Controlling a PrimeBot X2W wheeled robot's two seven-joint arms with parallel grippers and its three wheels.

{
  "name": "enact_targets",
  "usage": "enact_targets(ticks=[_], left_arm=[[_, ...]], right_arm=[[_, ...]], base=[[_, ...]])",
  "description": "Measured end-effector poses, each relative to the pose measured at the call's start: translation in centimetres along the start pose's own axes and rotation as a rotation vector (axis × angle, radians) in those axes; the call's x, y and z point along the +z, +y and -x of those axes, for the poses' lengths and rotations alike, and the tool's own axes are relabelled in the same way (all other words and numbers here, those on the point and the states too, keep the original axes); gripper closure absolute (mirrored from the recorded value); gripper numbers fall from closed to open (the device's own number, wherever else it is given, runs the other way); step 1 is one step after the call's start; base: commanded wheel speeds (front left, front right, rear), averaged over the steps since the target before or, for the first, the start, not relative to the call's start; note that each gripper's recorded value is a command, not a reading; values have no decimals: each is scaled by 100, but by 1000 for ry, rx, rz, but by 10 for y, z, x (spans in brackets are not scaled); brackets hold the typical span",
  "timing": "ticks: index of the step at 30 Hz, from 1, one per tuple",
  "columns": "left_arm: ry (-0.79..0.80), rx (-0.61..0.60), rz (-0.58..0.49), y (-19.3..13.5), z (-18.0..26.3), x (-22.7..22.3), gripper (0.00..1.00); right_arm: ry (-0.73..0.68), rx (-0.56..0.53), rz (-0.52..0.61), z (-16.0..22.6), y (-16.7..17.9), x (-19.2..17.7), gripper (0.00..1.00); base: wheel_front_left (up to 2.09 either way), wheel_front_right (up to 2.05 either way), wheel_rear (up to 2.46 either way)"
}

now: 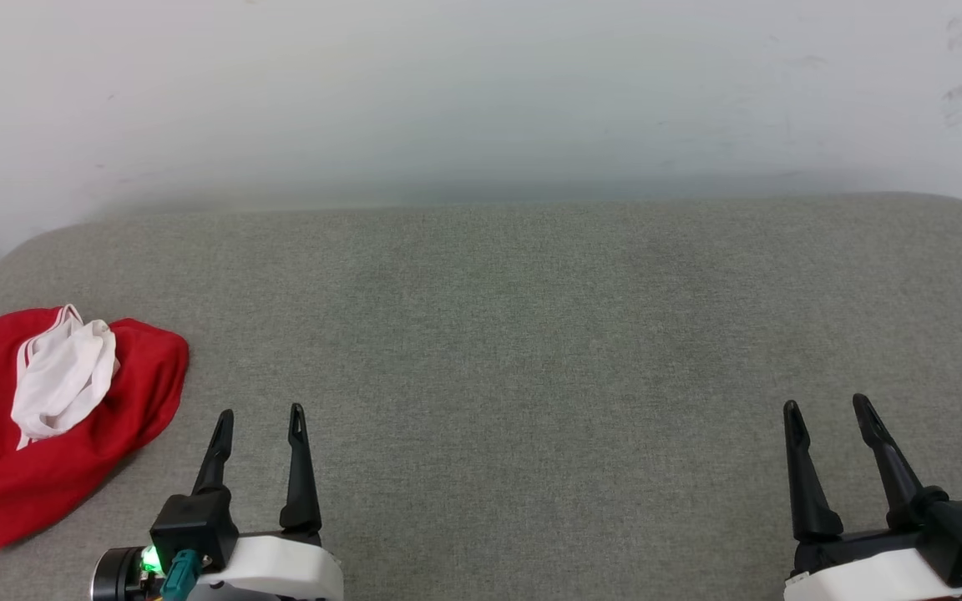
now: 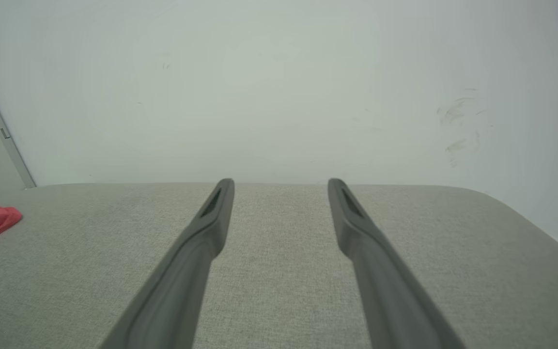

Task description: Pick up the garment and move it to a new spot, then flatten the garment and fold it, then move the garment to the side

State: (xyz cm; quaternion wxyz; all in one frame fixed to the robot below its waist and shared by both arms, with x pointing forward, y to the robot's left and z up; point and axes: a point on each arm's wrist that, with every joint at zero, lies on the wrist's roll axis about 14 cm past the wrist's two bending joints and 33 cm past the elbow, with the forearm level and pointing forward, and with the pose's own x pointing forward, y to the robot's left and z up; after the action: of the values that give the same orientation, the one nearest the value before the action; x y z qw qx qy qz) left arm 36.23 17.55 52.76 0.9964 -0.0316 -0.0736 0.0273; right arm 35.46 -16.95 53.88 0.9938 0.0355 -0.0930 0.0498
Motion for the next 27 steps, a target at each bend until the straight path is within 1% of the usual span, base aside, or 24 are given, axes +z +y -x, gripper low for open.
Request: enact_targets(ticks=[16,21,27], left_arm=[[7,27,2,8,3,-2,0],[8,67,-4,21,9,-1,0],[7,145,-18,45,21,1,0]], right_arm=[[10,12,-14,-2,4,-4,0],[13,51,-15,-9,16,-6,0],[22,119,-19,-19,37,-11,0]], base=[[0,0,0],[0,0,0],[0,0,0]])
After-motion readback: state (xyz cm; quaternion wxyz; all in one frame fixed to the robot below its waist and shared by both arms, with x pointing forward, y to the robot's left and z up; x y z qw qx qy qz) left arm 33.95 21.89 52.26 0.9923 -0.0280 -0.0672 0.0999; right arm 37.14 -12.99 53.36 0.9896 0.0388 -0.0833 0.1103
